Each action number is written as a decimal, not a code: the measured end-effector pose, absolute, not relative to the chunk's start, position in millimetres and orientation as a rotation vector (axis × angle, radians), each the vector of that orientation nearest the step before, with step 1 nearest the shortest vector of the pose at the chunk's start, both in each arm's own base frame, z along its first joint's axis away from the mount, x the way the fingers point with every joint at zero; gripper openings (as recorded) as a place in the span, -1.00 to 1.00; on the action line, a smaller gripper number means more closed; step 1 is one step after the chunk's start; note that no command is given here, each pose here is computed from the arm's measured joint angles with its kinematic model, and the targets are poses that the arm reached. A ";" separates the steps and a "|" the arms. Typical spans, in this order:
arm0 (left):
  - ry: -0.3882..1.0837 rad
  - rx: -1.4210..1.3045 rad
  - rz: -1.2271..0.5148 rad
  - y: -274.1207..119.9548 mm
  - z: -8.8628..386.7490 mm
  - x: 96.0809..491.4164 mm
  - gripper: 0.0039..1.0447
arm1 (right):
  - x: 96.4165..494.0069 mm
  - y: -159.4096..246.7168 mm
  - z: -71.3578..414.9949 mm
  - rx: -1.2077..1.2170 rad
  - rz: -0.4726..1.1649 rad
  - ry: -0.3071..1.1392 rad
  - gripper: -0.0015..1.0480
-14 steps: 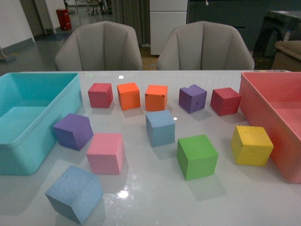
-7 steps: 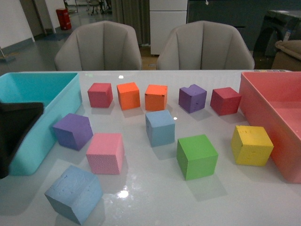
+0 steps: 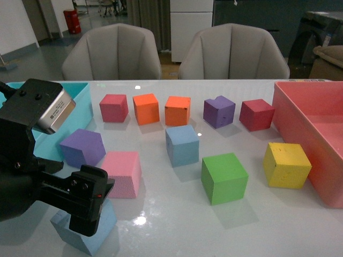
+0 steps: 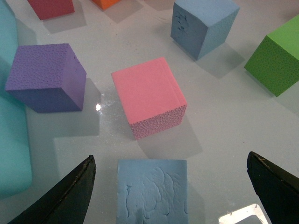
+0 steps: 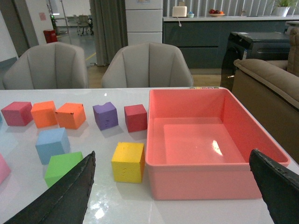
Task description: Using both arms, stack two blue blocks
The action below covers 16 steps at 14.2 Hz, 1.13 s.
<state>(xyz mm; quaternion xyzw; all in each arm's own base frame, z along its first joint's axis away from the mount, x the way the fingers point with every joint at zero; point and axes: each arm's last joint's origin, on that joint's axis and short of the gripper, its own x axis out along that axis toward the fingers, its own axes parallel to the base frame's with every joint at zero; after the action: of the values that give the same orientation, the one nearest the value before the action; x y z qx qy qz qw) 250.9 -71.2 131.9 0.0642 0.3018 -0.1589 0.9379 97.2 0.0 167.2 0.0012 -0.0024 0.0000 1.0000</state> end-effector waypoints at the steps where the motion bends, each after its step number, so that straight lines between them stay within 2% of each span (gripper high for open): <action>1: 0.630 0.134 -0.331 -71.8 128.4 252.4 0.88 | 97.2 0.0 167.0 0.002 0.000 -0.004 0.87; 12: 0.763 0.117 -0.339 -57.5 91.2 266.5 0.88 | 97.2 0.0 167.0 0.002 0.000 -0.004 0.87; 16: 0.820 0.121 -0.332 -53.1 57.7 272.2 0.88 | 97.2 0.0 167.0 0.002 0.000 -0.004 0.87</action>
<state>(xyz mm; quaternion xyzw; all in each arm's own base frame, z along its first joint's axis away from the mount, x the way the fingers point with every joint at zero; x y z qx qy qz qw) 272.2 -53.1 57.7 0.0586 0.3963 -0.1604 0.9021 97.2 0.0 167.0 0.0012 -0.0022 0.0000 1.0000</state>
